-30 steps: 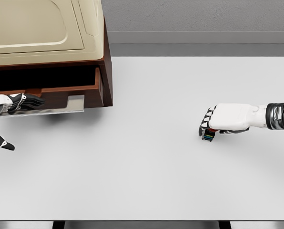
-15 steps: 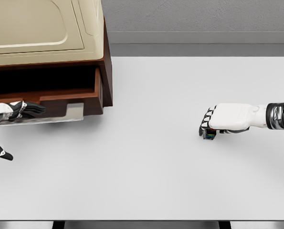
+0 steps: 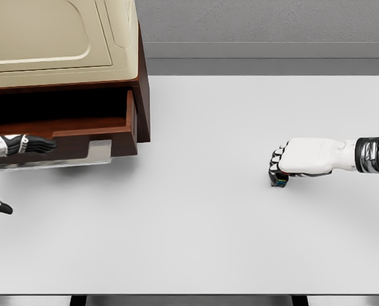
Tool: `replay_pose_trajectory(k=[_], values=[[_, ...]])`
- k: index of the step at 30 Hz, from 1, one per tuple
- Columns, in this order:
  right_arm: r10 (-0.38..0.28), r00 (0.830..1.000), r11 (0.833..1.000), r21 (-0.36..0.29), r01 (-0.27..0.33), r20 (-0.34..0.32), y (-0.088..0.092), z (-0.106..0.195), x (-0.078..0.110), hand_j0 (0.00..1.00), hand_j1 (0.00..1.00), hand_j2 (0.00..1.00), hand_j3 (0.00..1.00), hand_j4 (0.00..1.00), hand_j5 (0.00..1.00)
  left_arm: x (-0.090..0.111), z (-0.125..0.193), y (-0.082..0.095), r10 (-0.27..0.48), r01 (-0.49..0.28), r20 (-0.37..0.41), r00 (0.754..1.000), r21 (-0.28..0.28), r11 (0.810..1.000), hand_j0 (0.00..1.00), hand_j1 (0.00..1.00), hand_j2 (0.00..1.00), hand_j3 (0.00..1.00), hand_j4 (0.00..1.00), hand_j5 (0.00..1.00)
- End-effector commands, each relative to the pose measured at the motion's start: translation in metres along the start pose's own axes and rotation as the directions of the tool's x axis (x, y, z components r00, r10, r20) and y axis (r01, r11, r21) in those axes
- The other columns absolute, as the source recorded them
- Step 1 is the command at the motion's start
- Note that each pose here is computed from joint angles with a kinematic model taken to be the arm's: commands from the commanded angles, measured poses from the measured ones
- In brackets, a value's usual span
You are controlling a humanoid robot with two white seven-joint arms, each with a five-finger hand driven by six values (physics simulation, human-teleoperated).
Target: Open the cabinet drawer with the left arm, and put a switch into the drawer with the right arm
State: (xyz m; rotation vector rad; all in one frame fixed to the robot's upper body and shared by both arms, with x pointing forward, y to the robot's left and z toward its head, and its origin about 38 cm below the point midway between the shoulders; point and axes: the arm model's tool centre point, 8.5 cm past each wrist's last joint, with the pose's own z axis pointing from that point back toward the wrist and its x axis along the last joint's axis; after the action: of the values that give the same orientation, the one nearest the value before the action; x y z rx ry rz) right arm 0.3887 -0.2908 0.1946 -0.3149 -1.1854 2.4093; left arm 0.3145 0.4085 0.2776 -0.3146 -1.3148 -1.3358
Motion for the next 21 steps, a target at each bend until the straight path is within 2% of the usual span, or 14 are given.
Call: replay_pose_trajectory(k=[1,5,8,11,15,18,21], values=[[-0.004,1.0,1.0,-0.003,0.004,-0.002,-0.001,0.001,-0.001,0.46,0.46,0.46,0.46,0.46,0.46,0.005,0.006,0.003,0.004,-0.005,0.021,1.0,0.019,1.0,1.0,1.0,1.0,1.0,1.0,1.0],[-0.007,1.0,1.0,-0.014,0.007,-0.005,-0.003,0.001,-0.002,0.43,0.43,0.43,0.43,0.43,0.43,0.008,0.01,0.006,0.016,-0.017,0.033,0.999,0.039,0.999,1.0,1.0,1.0,1.0,1.0,1.0],[-0.013,1.0,1.0,-0.025,0.012,-0.006,-0.005,0.001,-0.003,0.43,0.43,0.43,0.43,0.43,0.43,0.016,0.018,0.015,0.015,-0.02,0.06,0.998,0.079,0.997,1.0,1.0,1.0,1.0,1.0,1.0],[-0.015,1.0,0.999,-0.044,0.015,-0.016,-0.009,0.004,-0.006,0.38,0.38,0.38,0.38,0.38,0.38,0.025,0.024,0.026,-0.007,-0.001,0.065,0.998,0.111,0.994,1.0,1.0,1.0,1.0,1.0,1.0],[-0.029,0.999,0.996,-0.09,0.027,-0.02,-0.02,-0.004,-0.013,0.38,0.38,0.38,0.38,0.38,0.38,0.022,0.046,0.053,-0.039,0.032,0.027,0.999,0.203,0.979,1.0,1.0,1.0,1.0,1.0,1.0],[-0.031,0.999,0.993,-0.117,0.028,-0.026,-0.027,0.0,-0.015,0.38,0.38,0.38,0.38,0.38,0.38,0.02,0.058,0.065,-0.045,0.041,0.01,0.999,0.252,0.967,1.0,1.0,1.0,1.0,1.0,1.0],[-0.025,0.999,0.989,-0.143,0.02,-0.036,-0.036,0.006,-0.019,0.38,0.38,0.38,0.38,0.38,0.38,0.02,0.06,0.066,-0.046,0.042,0.008,0.999,0.258,0.965,1.0,1.0,1.0,1.0,1.0,1.0]])
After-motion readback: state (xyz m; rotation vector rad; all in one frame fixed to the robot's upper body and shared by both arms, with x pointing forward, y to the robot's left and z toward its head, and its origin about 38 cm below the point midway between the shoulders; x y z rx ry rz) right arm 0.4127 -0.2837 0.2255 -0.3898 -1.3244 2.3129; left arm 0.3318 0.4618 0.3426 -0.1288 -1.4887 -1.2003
